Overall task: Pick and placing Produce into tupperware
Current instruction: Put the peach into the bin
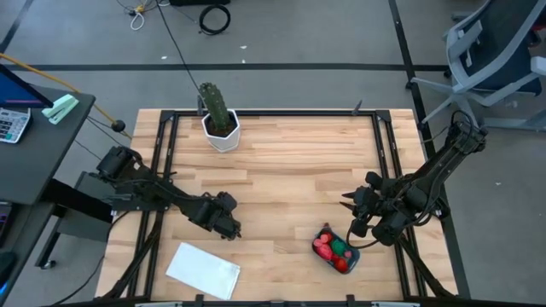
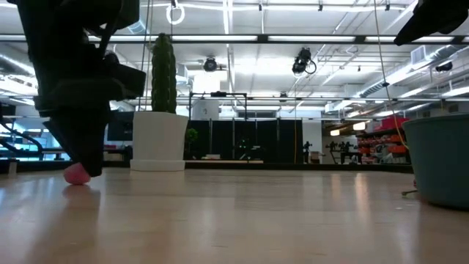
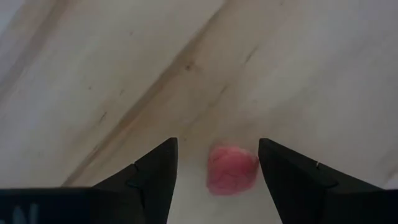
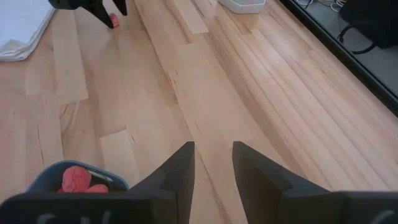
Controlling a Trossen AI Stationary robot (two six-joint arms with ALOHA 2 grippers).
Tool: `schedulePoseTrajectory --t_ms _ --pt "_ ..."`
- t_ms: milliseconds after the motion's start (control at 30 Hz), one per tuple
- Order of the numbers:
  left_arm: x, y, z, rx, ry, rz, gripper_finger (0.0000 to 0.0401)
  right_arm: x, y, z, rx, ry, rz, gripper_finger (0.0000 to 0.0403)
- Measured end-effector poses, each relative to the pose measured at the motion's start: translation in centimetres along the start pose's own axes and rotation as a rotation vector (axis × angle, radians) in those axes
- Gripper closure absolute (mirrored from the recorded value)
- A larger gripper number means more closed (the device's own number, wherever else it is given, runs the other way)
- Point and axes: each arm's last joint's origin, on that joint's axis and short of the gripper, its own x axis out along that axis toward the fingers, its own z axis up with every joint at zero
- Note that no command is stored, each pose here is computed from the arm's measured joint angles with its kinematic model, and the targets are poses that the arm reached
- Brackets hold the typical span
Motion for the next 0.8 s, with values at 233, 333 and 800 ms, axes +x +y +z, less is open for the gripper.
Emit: schedulePoseTrajectory --t_ms 233,333,800 --pt "0.1 0.1 0.2 -0.018 0.02 -0.006 0.017 0.0 0.0 0.0 0.0 0.0 0.0 0.0286" --pt "0.0 -0.1 -0.2 -0.03 0.041 -0.018 0.017 0.0 0.0 0.0 0.0 0.0 0.0 0.0286" --pt "-0.2 -0.3 -0.8 -0.007 0.034 -0.022 0.0233 0.0 0.0 0.0 0.0 0.0 0.001 0.0286"
